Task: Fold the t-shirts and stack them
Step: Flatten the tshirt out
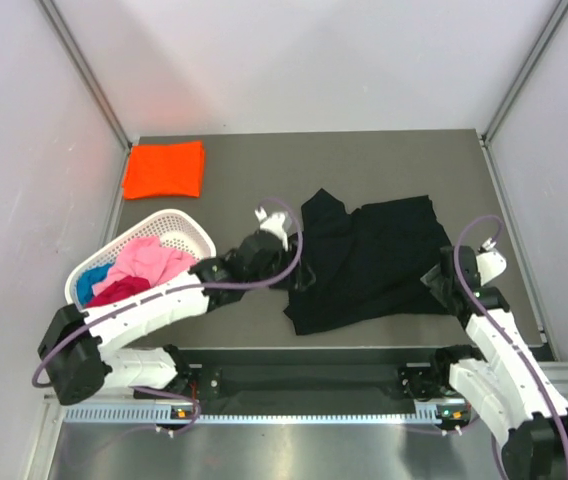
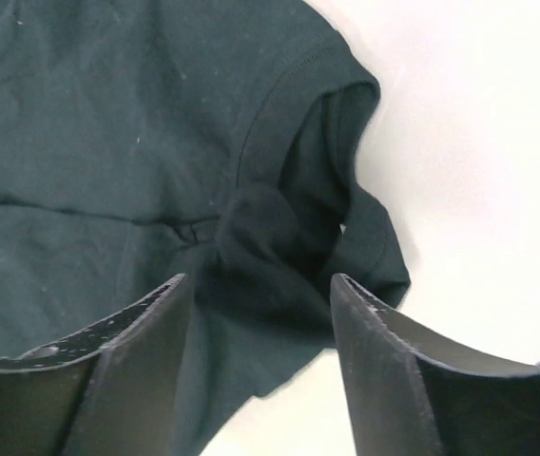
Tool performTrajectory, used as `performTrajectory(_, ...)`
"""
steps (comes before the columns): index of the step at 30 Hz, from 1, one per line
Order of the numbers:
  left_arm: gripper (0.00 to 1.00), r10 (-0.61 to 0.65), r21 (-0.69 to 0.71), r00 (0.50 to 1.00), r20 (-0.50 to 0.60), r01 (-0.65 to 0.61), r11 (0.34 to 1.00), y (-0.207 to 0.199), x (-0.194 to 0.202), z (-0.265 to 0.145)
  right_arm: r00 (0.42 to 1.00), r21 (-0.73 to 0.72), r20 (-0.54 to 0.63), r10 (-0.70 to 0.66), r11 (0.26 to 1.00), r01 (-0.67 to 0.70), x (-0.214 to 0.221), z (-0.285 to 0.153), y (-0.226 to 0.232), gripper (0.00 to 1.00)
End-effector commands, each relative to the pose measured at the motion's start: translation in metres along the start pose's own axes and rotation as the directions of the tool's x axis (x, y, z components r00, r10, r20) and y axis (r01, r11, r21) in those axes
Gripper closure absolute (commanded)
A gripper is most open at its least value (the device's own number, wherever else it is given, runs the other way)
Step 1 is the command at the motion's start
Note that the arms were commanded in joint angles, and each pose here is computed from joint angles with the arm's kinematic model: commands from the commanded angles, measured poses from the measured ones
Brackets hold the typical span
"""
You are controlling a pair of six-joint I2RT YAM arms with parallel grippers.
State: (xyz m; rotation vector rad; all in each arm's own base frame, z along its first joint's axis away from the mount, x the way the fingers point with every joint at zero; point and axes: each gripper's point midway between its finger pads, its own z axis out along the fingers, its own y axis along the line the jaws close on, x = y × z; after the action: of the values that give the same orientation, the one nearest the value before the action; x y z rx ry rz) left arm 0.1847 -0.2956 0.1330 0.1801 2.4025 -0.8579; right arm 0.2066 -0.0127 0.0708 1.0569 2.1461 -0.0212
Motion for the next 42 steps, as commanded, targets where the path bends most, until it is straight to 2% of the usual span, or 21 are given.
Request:
performTrajectory(1, 0.42, 0.085, -0.165, 0.982, 0.171, -0.057, 0.985, 0.013, -0.079, -0.008, 0.995, -0.037, 0.097, 0.017, 0.999, -0.013, -0.038, 0.002, 0.026, 0.38)
performTrajectory(3, 0.41, 0.043, -0.236, 0.988, 0.149, -0.007, 0.972, 0.044, -0.098, 0.008, 0.995, -0.035, 0.103, 0.004, 0.999, 0.000, -0.046, 0.005, 0.033, 0.37)
performTrajectory(4, 0.41, 0.019, -0.199, 0.990, 0.140, 0.010, 0.980, 0.039, -0.111, 0.012, 0.995, -0.028, 0.094, -0.012, 1.000, 0.015, -0.049, 0.009, 0.038, 0.37)
performTrajectory(5, 0.41, -0.023, -0.234, 0.993, 0.113, 0.049, 0.971, 0.060, -0.116, 0.027, 0.996, -0.028, 0.083, -0.017, 0.999, 0.020, -0.048, 0.011, 0.041, 0.36)
performTrajectory(10, 0.41, 0.008, -0.206, 0.998, 0.060, 0.004, 0.979, 0.063, -0.145, 0.068, 0.998, 0.000, 0.029, -0.058, 0.998, 0.058, -0.033, 0.036, 0.038, 0.34)
performTrajectory(13, 0.42, 0.000, -0.206, 0.998, -0.060, -0.012, 0.978, 0.074, -0.128, 0.108, 0.998, -0.007, -0.008, -0.061, 0.998, 0.061, -0.022, 0.051, 0.037, 0.34)
performTrajectory(15, 0.43, -0.021, -0.176, 0.995, -0.101, 0.003, 0.984, 0.072, -0.120, 0.121, 0.997, -0.021, -0.024, -0.067, 0.998, 0.066, -0.018, 0.058, 0.039, 0.33)
performTrajectory(18, 0.50, -0.052, -0.160, 0.990, -0.133, 0.031, 0.987, 0.075, -0.108, 0.137, 0.996, -0.105, -0.034, -0.081, 0.991, 0.077, -0.015, 0.073, 0.055, 0.34)
performTrajectory(19, 0.59, -0.056, -0.166, 0.988, -0.142, 0.032, 0.986, 0.079, -0.105, 0.141, 0.995, -0.137, -0.025, -0.091, 0.987, 0.087, -0.016, 0.082, 0.064, 0.34)
performTrajectory(22, 0.80, -0.055, -0.198, 0.990, -0.132, 0.028, 0.980, 0.087, -0.108, 0.145, 0.991, -0.206, -0.040, -0.124, 0.972, 0.114, -0.018, 0.099, 0.092, 0.37)
performTrajectory(23, 0.91, -0.063, -0.221, 0.989, -0.133, 0.033, 0.975, 0.093, -0.109, 0.143, 0.989, -0.232, -0.063, -0.135, 0.966, 0.117, -0.017, 0.103, 0.101, 0.38)
performTrajectory(25, 1.00, -0.069, -0.254, 0.992, -0.102, 0.041, 0.966, 0.101, -0.120, 0.140, 0.984, -0.271, -0.075, -0.159, 0.953, 0.133, -0.025, 0.119, 0.128, 0.41)
performTrajectory(26, 1.00, -0.086, -0.274, 0.993, -0.081, 0.061, 0.960, 0.110, -0.128, 0.138, 0.981, -0.312, -0.088, -0.175, 0.940, 0.140, -0.026, 0.123, 0.142, 0.41)
performTrajectory(27, 1.00, -0.105, -0.298, 0.993, -0.057, 0.083, 0.951, 0.118, -0.134, 0.135, 0.983, -0.352, -0.047, -0.178, 0.924, 0.151, -0.047, 0.126, 0.167, 0.43)
performTrajectory(29, 1.00, -0.145, -0.325, 0.989, -0.010, 0.134, 0.936, 0.133, -0.149, 0.129, 0.972, -0.414, -0.094, -0.217, 0.896, 0.160, -0.041, 0.144, 0.192, 0.43)
performTrajectory(32, 1.00, -0.207, -0.349, 0.976, 0.061, 0.215, 0.912, 0.147, -0.167, 0.117, 0.954, -0.520, -0.053, -0.294, 0.824, 0.225, -0.067, 0.161, 0.248, 0.44)
performTrajectory(34, 1.00, -0.239, -0.349, 0.967, 0.090, 0.256, 0.901, 0.145, -0.169, 0.108, 0.934, -0.531, -0.019, -0.357, 0.795, 0.293, -0.087, 0.163, 0.276, 0.43)
performTrajectory(38, 1.00, -0.300, -0.331, 0.945, 0.133, 0.328, 0.885, 0.140, -0.156, 0.088, 0.903, -0.497, 0.093, -0.419, 0.767, 0.407, -0.131, 0.134, 0.297, 0.41)
performTrajectory(39, 1.00, -0.334, -0.348, 0.935, 0.117, 0.354, 0.868, 0.149, -0.134, 0.086, 0.897, -0.483, 0.120, -0.425, 0.765, 0.427, -0.144, 0.123, 0.299, 0.41)
performTrajectory(41, 1.00, -0.336, -0.317, 0.930, 0.148, 0.366, 0.875, 0.143, -0.133, 0.073, 0.901, -0.407, 0.097, -0.422, 0.810, 0.423, -0.155, 0.103, 0.281, 0.41)
performTrajectory(42, 1.00, -0.342, -0.326, 0.931, 0.129, 0.366, 0.872, 0.148, -0.118, 0.071, 0.916, -0.392, 0.061, -0.397, 0.834, 0.388, -0.151, 0.095, 0.274, 0.41)
